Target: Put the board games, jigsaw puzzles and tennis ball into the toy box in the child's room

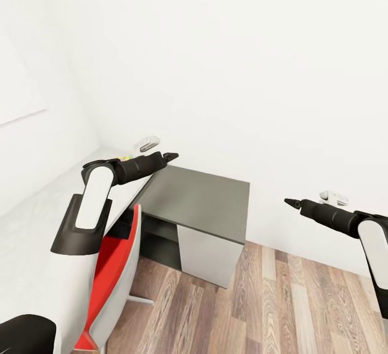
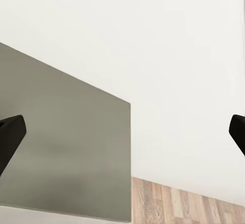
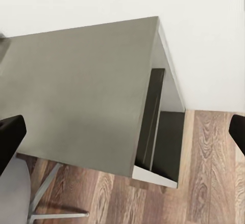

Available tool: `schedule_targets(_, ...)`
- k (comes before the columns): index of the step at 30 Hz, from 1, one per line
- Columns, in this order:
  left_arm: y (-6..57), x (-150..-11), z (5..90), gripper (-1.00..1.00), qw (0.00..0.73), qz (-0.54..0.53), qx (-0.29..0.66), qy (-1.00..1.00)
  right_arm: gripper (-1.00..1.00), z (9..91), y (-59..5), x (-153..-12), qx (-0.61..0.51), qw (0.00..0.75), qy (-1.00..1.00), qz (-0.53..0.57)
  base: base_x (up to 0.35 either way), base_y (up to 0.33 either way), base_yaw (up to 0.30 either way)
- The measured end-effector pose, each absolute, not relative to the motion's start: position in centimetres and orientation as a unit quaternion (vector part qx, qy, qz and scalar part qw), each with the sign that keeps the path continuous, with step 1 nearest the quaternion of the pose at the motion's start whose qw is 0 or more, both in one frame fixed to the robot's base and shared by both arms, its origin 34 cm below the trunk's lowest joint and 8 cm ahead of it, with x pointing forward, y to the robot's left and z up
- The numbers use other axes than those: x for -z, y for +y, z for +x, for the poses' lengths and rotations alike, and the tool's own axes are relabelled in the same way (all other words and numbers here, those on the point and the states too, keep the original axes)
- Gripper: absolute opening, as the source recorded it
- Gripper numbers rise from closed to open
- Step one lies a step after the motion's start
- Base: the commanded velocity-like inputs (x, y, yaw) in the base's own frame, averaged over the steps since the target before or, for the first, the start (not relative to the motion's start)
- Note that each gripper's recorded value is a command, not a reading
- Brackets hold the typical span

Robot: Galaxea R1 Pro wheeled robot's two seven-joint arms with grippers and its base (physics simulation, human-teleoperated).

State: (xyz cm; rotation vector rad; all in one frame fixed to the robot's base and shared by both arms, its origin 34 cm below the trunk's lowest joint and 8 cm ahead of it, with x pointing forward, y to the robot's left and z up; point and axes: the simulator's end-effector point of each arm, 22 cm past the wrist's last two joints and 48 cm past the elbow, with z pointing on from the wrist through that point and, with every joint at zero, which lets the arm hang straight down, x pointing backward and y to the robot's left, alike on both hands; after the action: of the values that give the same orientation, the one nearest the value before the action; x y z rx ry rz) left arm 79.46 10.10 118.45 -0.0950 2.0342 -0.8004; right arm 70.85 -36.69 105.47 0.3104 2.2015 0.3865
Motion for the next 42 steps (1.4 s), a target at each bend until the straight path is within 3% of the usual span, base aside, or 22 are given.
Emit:
schedule_targets(21, 10.2, -120.7, 78.8, 1.0, 0.474, -0.033, 0.323, 0.819, 1.0, 70.6, -36.7, -107.5, -0.157, 0.443, 0.874, 0.122, 0.022, 0.0, -0.065)
schedule_targets(42, 10.3, -121.7, 78.4, 1.0, 0.479, -0.031, 0.321, 0.816, 1.0, 70.5, -36.7, -108.6, -0.158, 0.451, 0.87, 0.12, 0.284, 0.035, -0.026)
